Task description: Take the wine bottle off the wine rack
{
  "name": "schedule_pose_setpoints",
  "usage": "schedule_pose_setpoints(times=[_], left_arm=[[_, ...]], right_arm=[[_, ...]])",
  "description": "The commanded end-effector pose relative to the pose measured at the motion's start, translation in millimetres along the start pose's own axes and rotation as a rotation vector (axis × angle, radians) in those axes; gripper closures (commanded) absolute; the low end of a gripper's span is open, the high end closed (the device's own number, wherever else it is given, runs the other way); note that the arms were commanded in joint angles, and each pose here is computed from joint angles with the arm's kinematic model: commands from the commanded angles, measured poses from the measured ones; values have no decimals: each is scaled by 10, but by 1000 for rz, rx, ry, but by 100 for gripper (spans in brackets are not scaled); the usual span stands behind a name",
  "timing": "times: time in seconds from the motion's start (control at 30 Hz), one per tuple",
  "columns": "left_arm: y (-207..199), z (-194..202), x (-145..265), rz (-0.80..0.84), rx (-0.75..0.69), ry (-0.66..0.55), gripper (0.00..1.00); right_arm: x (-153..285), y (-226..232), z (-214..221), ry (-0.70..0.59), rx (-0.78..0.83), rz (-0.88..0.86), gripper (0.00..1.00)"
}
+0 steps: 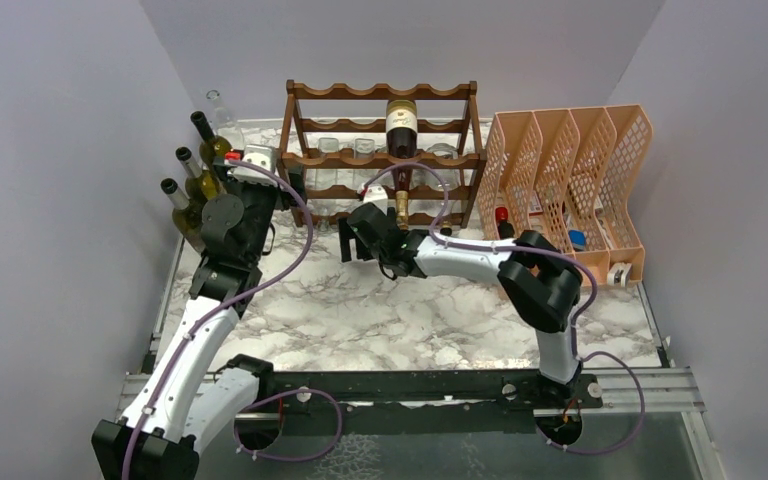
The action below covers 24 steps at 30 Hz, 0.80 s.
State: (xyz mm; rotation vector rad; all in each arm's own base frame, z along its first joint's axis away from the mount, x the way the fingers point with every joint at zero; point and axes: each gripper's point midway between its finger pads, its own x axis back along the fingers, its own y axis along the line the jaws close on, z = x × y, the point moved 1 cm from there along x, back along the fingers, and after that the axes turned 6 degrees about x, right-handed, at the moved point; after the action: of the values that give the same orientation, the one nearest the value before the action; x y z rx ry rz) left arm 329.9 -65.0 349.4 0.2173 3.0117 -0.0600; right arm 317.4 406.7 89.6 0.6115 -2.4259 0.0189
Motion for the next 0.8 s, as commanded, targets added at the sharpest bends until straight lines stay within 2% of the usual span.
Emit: schedule_pose_setpoints(times=[0.0, 0.17, 0.3, 0.77], left_arm=[[48, -148, 88, -44, -39, -60, 4], [-11, -185, 113, -22, -57, -66, 4], [-31, -189, 131, -21, -69, -67, 4], [-46, -161, 142, -36, -77, -57, 5]], right_arm=[[-203, -223, -183, -130, -28, 185, 13], [-378, -343, -121, -187, -49, 265, 17], [-452, -344, -160, -270, -50, 250, 25], [-805, -355, -218, -380, -56, 317, 29]])
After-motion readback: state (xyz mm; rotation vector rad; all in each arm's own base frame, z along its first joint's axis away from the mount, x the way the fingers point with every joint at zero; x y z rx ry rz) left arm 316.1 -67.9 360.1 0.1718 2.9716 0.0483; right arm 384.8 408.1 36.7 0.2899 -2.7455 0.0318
